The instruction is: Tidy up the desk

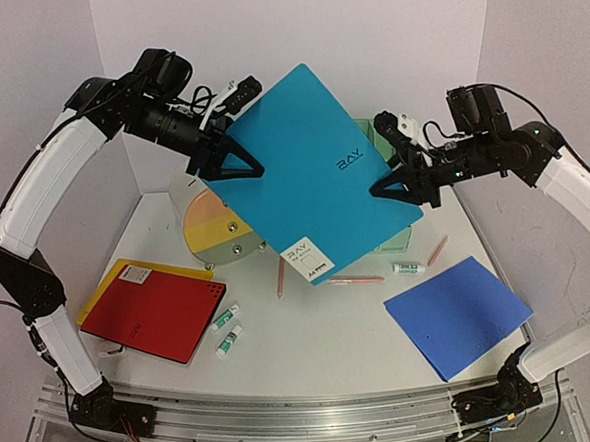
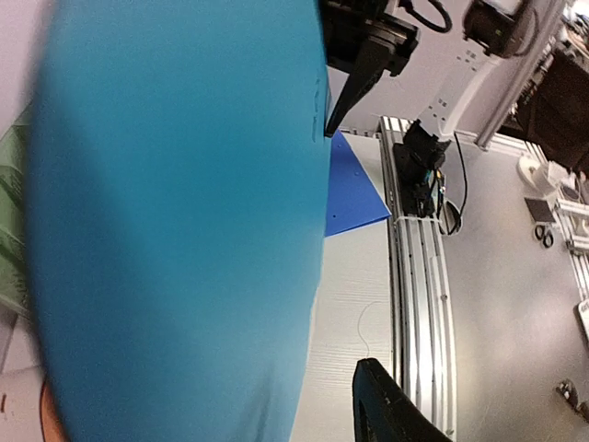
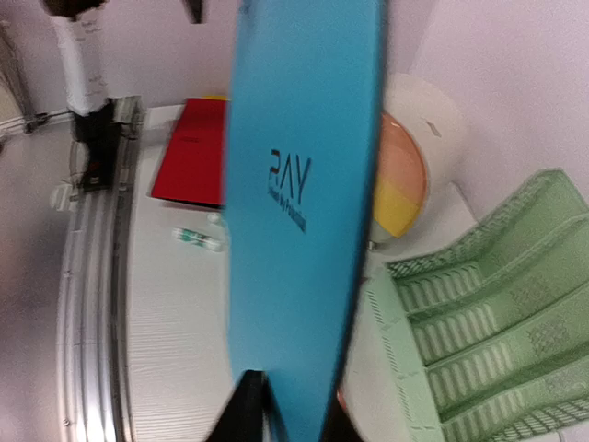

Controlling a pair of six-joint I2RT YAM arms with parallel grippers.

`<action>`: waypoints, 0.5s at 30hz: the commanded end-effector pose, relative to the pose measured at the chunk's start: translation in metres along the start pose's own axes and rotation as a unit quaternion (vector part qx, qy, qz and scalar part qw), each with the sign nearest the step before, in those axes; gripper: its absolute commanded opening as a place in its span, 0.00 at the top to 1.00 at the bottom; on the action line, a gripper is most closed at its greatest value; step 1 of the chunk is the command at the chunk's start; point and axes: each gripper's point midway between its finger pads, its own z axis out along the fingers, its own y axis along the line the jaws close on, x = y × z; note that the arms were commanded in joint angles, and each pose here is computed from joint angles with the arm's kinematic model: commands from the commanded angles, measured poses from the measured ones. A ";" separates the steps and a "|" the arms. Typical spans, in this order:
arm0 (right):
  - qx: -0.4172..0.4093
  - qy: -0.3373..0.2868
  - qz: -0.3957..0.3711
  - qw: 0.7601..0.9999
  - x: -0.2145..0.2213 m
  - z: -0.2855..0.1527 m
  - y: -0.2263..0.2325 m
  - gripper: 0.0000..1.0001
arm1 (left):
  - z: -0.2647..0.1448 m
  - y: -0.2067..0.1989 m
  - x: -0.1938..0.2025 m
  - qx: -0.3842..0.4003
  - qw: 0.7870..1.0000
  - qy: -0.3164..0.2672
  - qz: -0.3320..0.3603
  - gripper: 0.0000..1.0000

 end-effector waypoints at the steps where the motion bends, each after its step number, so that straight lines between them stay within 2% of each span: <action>1: 0.287 -0.042 0.052 0.956 -0.028 -0.028 -0.106 0.18 | 0.001 0.030 -0.006 -0.065 0.990 -0.025 -0.125 1.00; 3: 0.385 -0.034 0.081 0.919 -0.028 -0.049 -0.140 0.08 | -0.007 0.053 -0.007 -0.114 0.977 -0.038 -0.176 1.00; 5: 0.464 -0.031 0.109 0.879 -0.031 -0.073 -0.165 0.04 | -0.017 0.068 -0.010 -0.150 0.965 -0.056 -0.208 1.00; 9: 0.523 -0.049 0.106 0.844 -0.042 -0.096 -0.179 0.02 | -0.028 0.077 -0.020 -0.160 0.949 -0.095 -0.253 1.00; 10: 0.522 -0.054 0.103 0.845 -0.043 -0.096 -0.178 0.02 | -0.028 0.077 -0.021 -0.156 0.947 -0.102 -0.260 1.00; 11: 0.504 -0.063 0.098 0.856 -0.047 -0.088 -0.173 0.04 | -0.027 0.077 -0.021 -0.153 0.946 -0.108 -0.264 1.00; 13: 0.452 -0.084 0.087 0.884 -0.058 -0.065 -0.155 0.07 | -0.024 0.079 -0.015 -0.157 0.944 -0.110 -0.270 1.00; 15: 0.387 -0.102 0.074 0.914 -0.069 -0.033 -0.126 0.10 | -0.017 0.087 0.003 -0.177 0.941 -0.086 -0.275 1.00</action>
